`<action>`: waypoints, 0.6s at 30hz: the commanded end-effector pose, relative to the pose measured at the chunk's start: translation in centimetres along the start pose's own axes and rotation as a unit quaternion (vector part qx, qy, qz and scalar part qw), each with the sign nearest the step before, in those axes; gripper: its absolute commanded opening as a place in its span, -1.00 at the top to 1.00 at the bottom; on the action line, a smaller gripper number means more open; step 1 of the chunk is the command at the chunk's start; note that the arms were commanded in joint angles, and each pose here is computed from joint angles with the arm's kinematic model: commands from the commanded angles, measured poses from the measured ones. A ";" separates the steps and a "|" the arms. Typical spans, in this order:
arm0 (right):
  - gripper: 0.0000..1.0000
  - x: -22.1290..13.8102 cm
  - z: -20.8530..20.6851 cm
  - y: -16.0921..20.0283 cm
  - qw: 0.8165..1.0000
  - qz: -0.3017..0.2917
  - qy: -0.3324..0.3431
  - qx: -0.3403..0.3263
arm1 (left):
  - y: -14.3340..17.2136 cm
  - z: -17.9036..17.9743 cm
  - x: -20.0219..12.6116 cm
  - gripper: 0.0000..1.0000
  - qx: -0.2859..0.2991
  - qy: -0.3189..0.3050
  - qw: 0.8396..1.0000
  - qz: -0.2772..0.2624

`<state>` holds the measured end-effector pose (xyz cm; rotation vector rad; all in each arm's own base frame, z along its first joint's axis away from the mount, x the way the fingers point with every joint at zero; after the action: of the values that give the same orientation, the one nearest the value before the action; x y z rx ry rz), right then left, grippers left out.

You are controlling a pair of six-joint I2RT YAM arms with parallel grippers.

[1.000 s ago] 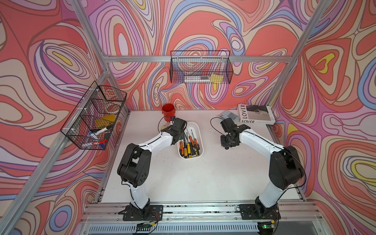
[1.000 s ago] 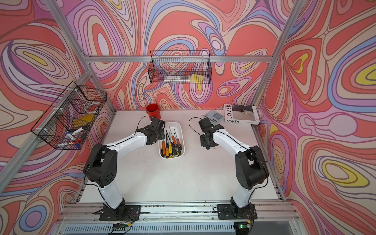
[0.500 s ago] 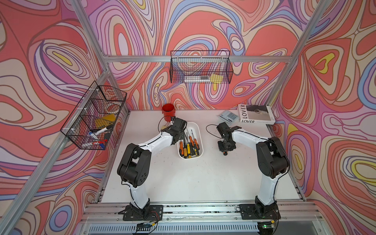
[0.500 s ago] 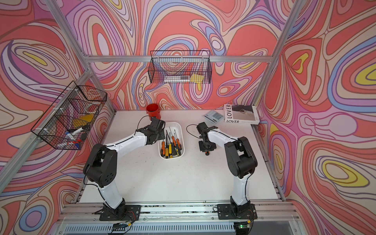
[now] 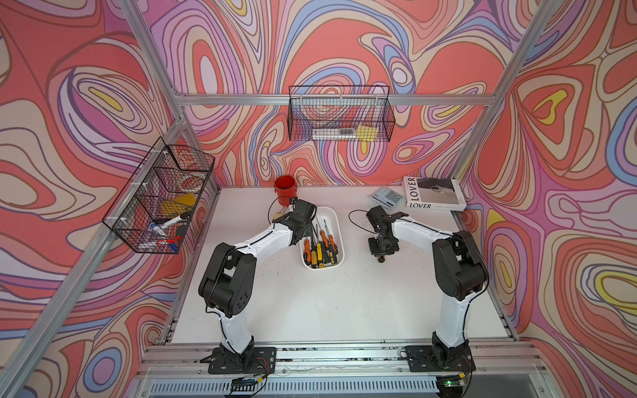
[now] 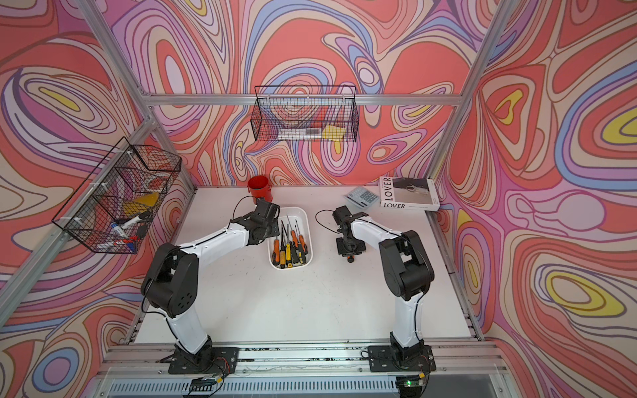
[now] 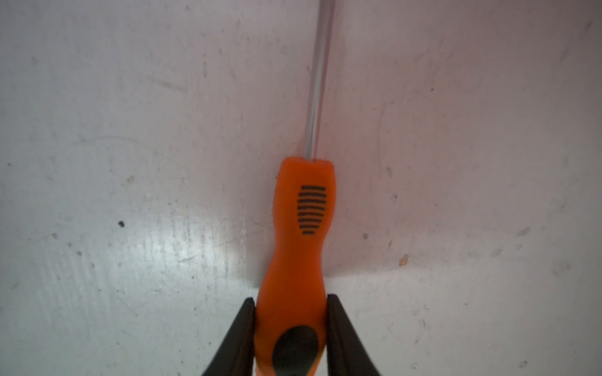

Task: Take out the screwdriver from the storage box
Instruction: Place the screwdriver at the center of the board.

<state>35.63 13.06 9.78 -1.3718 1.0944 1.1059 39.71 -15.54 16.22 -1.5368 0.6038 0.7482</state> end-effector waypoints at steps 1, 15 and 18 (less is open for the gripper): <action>0.55 1.6 0.4 0.4 1.000 0.013 -0.008 0.014 | -1.6 0.2 -1.6 1.00 -0.003 0.002 0.999 -0.032; -0.11 1.1 0.2 0.8 0.999 0.001 -0.015 0.034 | -1.5 0.3 -1.6 1.00 -0.004 0.000 0.999 -0.032; -0.20 0.9 0.0 0.8 0.999 -0.002 -0.013 0.037 | -1.5 0.3 -1.6 1.00 -0.006 0.001 0.999 -0.031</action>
<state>35.30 13.17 8.81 -1.3095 1.0987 1.0760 39.71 -15.54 16.22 -1.5312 0.6056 0.7457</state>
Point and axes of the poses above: each gripper's point midway between its finger pads, its own x axis out along the fingers, its own z axis along the line the jaws close on, y = z × x, the point moved 7 cm from there along -x, back along the fingers, and after that the axes turned 3 degrees about x, right-handed, at the moved point
